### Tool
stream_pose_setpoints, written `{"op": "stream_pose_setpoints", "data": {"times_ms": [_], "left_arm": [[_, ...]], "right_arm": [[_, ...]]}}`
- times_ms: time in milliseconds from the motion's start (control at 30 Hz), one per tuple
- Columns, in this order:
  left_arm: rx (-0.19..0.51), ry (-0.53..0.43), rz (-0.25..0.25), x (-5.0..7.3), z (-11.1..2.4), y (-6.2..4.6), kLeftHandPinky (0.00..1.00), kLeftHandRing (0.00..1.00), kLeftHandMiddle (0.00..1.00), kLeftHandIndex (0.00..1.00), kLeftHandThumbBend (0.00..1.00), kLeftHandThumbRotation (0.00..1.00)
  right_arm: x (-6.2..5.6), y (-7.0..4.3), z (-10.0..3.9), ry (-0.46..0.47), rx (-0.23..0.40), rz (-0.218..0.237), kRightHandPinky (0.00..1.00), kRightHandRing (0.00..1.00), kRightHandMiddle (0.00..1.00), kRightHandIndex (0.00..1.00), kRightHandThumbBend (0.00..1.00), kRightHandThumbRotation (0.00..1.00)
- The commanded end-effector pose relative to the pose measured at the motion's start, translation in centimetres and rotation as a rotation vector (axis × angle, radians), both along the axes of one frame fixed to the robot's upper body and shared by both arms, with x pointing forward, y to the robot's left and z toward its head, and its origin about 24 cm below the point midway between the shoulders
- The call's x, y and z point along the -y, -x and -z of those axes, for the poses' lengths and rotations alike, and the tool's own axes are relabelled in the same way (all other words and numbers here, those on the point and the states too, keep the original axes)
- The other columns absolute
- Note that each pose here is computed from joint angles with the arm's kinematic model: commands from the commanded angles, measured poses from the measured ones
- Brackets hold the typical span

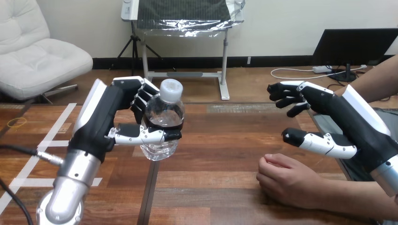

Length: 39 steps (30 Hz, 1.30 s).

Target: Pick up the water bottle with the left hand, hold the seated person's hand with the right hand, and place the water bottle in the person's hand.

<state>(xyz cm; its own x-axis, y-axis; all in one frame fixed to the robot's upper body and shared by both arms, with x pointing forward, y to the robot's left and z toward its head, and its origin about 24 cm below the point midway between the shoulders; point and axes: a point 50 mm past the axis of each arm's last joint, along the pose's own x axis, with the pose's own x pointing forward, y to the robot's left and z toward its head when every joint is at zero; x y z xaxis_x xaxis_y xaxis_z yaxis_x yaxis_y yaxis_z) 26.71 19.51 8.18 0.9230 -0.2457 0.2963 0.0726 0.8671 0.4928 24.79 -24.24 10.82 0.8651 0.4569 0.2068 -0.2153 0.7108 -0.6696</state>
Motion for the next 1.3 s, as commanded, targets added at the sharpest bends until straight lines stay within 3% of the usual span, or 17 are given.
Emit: {"op": "stream_pose_setpoints", "data": {"times_ms": [0,567,1267], "left_arm": [[0.127,0.051,-0.015,0.1,-2.6,0.0,0.27,0.33,0.37,0.39,0.72,0.0],[0.136,0.09,-0.011,0.2,-2.4,0.3,0.26,0.31,0.36,0.38,0.71,0.0],[0.145,0.112,-0.009,0.5,-2.2,0.1,0.24,0.3,0.34,0.38,0.72,0.0]], "right_arm": [[0.1,-1.4,-2.1,0.033,0.085,-0.007,0.61,0.72,0.77,0.79,0.86,0.75],[1.8,-2.2,-1.7,0.189,-0.01,0.053,0.61,0.75,0.79,0.82,0.92,0.68],[3.2,-2.8,-1.1,0.297,-0.101,0.064,0.61,0.75,0.81,0.83,1.0,0.54]]}}
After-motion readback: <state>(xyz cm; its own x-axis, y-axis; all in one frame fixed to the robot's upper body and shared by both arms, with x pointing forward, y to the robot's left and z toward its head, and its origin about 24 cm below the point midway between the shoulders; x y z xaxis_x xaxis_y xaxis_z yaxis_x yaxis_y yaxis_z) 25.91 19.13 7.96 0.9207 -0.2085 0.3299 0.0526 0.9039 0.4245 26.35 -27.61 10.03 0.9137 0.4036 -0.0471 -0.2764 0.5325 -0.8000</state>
